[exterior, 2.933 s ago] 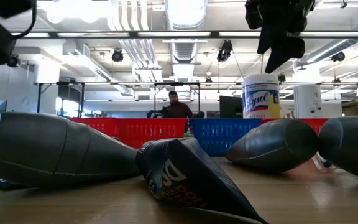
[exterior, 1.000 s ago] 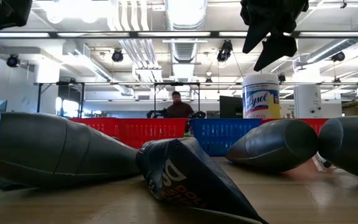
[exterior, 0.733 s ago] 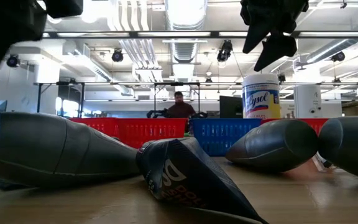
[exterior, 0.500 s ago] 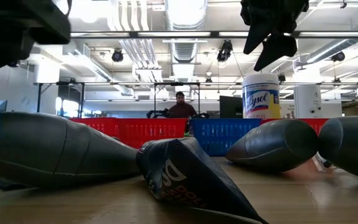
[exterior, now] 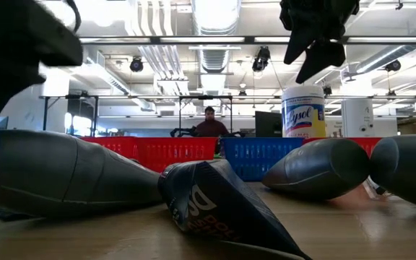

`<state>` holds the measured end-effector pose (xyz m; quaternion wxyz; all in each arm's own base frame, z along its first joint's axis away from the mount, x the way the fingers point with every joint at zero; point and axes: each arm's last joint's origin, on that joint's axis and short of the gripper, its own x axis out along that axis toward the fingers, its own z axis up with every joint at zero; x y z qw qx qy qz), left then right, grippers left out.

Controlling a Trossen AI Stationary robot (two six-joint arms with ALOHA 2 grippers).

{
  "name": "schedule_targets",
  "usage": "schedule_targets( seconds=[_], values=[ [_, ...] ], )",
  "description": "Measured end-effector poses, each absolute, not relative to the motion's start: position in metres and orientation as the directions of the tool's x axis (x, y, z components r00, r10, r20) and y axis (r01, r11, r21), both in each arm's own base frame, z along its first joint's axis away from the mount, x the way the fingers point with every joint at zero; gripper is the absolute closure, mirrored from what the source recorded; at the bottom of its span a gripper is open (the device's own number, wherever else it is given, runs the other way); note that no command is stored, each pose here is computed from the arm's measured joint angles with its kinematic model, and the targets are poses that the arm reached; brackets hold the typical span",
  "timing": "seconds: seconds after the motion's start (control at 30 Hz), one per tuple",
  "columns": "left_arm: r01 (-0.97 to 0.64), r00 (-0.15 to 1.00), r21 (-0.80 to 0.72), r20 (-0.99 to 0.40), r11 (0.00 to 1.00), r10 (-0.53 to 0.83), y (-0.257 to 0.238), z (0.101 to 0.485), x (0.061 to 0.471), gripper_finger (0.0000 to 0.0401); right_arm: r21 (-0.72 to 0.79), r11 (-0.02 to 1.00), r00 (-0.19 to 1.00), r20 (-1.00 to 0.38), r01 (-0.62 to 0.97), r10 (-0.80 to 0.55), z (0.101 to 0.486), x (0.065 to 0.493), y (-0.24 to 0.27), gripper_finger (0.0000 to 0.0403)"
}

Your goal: Pick & Place Travel size toiletries

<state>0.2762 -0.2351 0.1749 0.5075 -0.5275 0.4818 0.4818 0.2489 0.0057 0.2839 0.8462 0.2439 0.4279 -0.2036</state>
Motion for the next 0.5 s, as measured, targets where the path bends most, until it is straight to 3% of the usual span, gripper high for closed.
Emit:
schedule_targets(
  seconds=[0.37, 0.5],
  values=[
    [-0.994, 0.105, -0.104, -0.993, -0.010, -0.052, -0.231, 0.157, 0.275, 0.0095, 0.217, 0.809, 0.534, -0.834, 0.547, -0.137, 0.277, 0.247, 0.006, 0.0045],
    [-0.994, 0.102, -0.103, -0.993, 0.023, -0.051, -0.231, 0.158, 0.275, 0.0114, 0.211, 0.809, 0.526, -0.839, 0.548, -0.138, 0.274, 0.247, 0.006, 0.0053]
  ],
)
